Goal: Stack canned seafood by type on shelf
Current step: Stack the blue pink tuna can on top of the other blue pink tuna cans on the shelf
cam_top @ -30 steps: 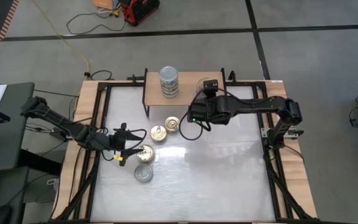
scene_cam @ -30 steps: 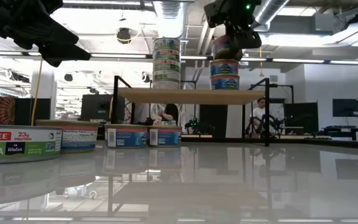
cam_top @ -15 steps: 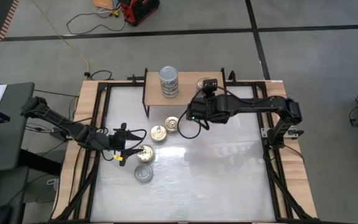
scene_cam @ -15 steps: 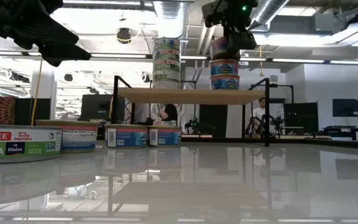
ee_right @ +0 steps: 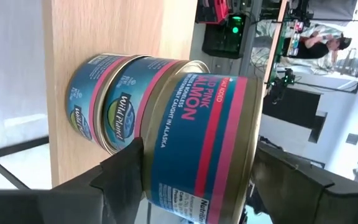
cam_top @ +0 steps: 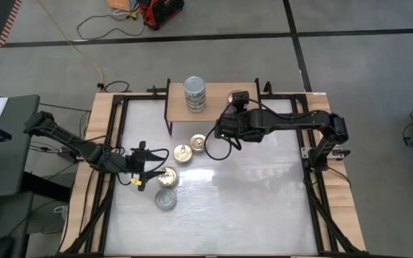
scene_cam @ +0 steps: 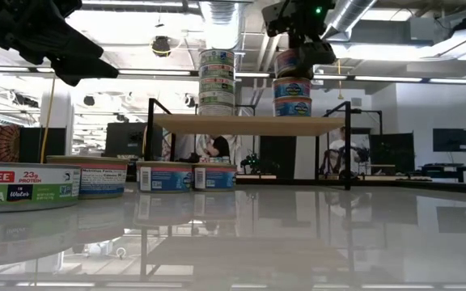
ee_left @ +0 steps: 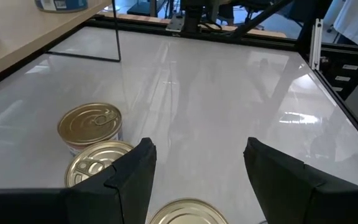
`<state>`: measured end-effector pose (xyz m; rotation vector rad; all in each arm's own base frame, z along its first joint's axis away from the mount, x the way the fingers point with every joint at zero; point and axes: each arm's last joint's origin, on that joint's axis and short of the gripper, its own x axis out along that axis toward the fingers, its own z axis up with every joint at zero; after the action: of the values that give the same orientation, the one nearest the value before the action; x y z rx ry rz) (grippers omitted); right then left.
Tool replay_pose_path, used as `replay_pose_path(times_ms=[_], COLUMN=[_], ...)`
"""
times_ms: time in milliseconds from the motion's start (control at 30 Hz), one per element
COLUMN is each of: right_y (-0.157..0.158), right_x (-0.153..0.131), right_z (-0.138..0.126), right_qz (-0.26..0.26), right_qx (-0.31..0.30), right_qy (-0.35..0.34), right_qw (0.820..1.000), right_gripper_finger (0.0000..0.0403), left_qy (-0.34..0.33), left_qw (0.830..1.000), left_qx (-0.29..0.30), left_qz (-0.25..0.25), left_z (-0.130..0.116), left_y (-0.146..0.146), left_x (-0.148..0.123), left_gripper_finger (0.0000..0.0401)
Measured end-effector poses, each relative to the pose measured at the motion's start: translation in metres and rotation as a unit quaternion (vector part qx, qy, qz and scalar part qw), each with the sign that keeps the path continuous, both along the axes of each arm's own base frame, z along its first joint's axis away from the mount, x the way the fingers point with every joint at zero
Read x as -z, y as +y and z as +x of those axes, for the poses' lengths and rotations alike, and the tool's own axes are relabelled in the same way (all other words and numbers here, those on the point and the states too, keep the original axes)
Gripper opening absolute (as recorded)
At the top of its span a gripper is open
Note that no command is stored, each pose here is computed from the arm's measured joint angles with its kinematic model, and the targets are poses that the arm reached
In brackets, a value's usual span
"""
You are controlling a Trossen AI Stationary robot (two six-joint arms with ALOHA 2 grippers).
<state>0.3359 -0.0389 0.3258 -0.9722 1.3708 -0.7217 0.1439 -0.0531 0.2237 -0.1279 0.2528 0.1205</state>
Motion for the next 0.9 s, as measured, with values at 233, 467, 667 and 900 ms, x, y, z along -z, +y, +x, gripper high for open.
replay_pose_path(times_ms=[233,467,667,900], right_y=[-0.001,-0.001,-0.003,-0.004], right_x=[-0.002,-0.003,-0.014,-0.025], right_z=[0.005,0.007,0.008,0.010], right_qz=[-0.006,-0.011,-0.012,0.031], right_qx=[-0.014,-0.024,-0.019,-0.025], right_qy=[-0.003,0.003,-0.020,-0.061], right_qw=[1.000,1.000,1.000,0.997], right_gripper_finger=[0.0307,0.0307,0.0307,0.0307], left_qy=[0.000,0.000,0.002,0.002], left_qw=[1.000,1.000,1.000,1.000], left_qx=[-0.002,-0.002,-0.001,-0.001], left_qz=[0.001,0.001,0.001,0.001], left_z=[0.000,0.000,0.000,0.000], left_y=[0.000,0.000,0.000,0.000], left_x=[0.000,0.000,0.000,0.001], left_gripper_finger=[0.0233,0.0233,0.0233,0.0233])
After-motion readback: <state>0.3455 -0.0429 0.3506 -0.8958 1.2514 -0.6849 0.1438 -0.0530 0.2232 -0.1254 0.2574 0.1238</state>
